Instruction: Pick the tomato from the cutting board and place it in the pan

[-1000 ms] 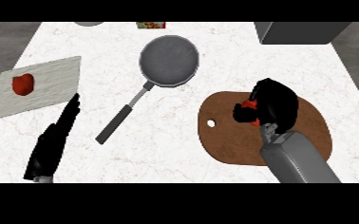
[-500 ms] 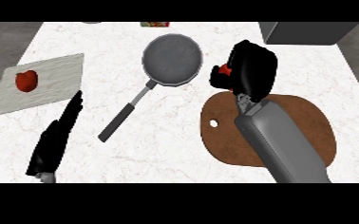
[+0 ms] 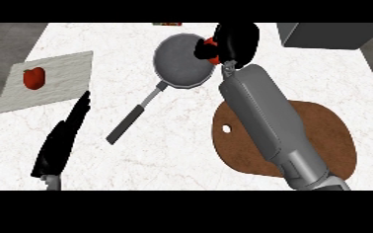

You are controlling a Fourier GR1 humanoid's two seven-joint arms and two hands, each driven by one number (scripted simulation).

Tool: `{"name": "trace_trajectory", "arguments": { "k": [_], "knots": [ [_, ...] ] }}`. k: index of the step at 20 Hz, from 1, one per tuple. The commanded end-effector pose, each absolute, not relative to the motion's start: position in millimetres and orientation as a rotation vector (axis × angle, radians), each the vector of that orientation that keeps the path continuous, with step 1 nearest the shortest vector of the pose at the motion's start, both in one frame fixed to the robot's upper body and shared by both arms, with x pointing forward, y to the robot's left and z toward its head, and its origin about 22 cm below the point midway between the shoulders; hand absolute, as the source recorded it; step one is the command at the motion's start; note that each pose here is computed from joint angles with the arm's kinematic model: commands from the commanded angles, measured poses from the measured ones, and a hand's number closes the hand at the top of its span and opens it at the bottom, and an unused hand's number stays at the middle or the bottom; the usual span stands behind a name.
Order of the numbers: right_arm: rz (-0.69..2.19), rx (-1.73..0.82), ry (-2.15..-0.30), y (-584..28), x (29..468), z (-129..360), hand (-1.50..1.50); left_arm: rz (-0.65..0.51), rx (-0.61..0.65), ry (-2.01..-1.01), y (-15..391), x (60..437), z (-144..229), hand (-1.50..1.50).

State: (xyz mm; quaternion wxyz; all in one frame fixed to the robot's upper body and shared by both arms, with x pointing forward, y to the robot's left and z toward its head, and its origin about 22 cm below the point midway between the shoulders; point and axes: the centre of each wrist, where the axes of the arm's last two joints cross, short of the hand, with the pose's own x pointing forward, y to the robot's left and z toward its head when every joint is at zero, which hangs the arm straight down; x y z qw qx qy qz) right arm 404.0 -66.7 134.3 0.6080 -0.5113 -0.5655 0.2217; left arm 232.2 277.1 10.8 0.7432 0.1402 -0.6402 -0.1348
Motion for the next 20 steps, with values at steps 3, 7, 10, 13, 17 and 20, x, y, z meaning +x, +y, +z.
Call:
{"name": "trace_trajectory", "arguments": {
  "k": [3, 7, 10, 13, 17, 20],
  "knots": [
    [0.457, -1.076, -1.282, -66.6, 429.5, 113.5, 1.50, -0.316, 0.318, -1.425, 272.7, 246.6, 11.5, 0.00],
    [0.525, -1.058, -1.210, -73.7, 437.3, 95.9, 1.50, -0.329, 0.276, -1.426, 267.5, 240.5, 11.1, 0.00],
    [0.597, -1.068, -1.136, -75.1, 440.3, 88.7, 1.50, -0.340, 0.266, -1.456, 255.9, 242.8, 21.3, 0.00],
    [0.614, -0.944, -1.108, -82.2, 439.3, 76.9, 1.50, -0.365, 0.243, -1.457, 255.4, 240.5, 16.5, 0.00],
    [0.325, -0.724, -1.019, -100.0, 439.9, 67.0, -1.50, -0.383, 0.231, -1.478, 245.1, 249.9, 24.1, 0.00],
    [0.208, -0.656, -1.079, -102.3, 442.8, 73.2, -1.50, -0.378, 0.219, -1.484, 240.1, 248.6, 19.4, 0.00]
  ]
}}
